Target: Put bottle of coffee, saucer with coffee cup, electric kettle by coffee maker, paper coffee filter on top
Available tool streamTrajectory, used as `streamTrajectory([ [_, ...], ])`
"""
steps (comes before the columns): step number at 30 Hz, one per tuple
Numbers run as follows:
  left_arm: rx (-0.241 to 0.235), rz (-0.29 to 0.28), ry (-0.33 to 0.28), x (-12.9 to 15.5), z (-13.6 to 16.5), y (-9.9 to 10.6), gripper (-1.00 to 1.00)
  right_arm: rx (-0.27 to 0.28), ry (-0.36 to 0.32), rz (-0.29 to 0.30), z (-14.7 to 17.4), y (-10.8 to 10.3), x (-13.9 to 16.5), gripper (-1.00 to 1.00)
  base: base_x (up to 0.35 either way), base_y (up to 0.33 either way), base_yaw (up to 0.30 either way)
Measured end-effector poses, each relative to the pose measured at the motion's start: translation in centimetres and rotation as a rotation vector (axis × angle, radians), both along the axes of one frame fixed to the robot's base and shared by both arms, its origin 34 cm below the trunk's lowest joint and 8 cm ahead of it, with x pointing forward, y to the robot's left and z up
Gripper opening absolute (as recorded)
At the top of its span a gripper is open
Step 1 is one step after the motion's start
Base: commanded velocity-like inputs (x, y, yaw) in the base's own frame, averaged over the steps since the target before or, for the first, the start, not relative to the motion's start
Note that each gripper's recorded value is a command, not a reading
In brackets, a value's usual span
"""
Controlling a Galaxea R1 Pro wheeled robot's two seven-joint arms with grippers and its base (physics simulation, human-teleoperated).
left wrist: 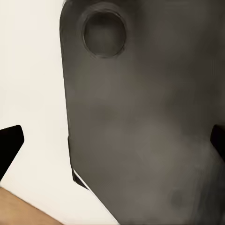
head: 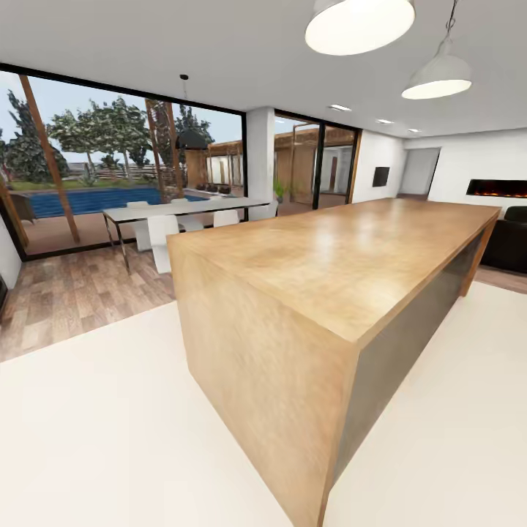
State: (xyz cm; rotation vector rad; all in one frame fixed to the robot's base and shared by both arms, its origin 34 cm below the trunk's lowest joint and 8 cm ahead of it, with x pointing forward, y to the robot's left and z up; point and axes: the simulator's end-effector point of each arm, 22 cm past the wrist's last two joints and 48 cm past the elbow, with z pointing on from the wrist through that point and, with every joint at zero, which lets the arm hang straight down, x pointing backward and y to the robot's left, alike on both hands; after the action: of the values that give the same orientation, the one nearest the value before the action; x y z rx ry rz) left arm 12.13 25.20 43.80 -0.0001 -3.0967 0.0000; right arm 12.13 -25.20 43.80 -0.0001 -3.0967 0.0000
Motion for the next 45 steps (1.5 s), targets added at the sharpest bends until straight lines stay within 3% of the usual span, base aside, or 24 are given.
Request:
streamTrajectory([
  [7,-0.007,-0.003,-0.017,0.6,0.0,-0.3,1.00,0.027,-0.049,0.001,0.0,2.2,2.8,1.00,0.000,0.000,0.000],
  [19,-0.008,0.002,-0.025,0.9,0.0,-0.4,1.00,0.027,-0.133,-0.008,0.1,2.2,6.9,1.00,0.000,0.000,-0.040],
  [45,-0.016,-0.002,-0.015,0.6,0.0,-0.5,1.00,0.028,-0.126,-0.004,0.1,2.1,6.6,1.00,-0.102,0.000,-0.262],
])
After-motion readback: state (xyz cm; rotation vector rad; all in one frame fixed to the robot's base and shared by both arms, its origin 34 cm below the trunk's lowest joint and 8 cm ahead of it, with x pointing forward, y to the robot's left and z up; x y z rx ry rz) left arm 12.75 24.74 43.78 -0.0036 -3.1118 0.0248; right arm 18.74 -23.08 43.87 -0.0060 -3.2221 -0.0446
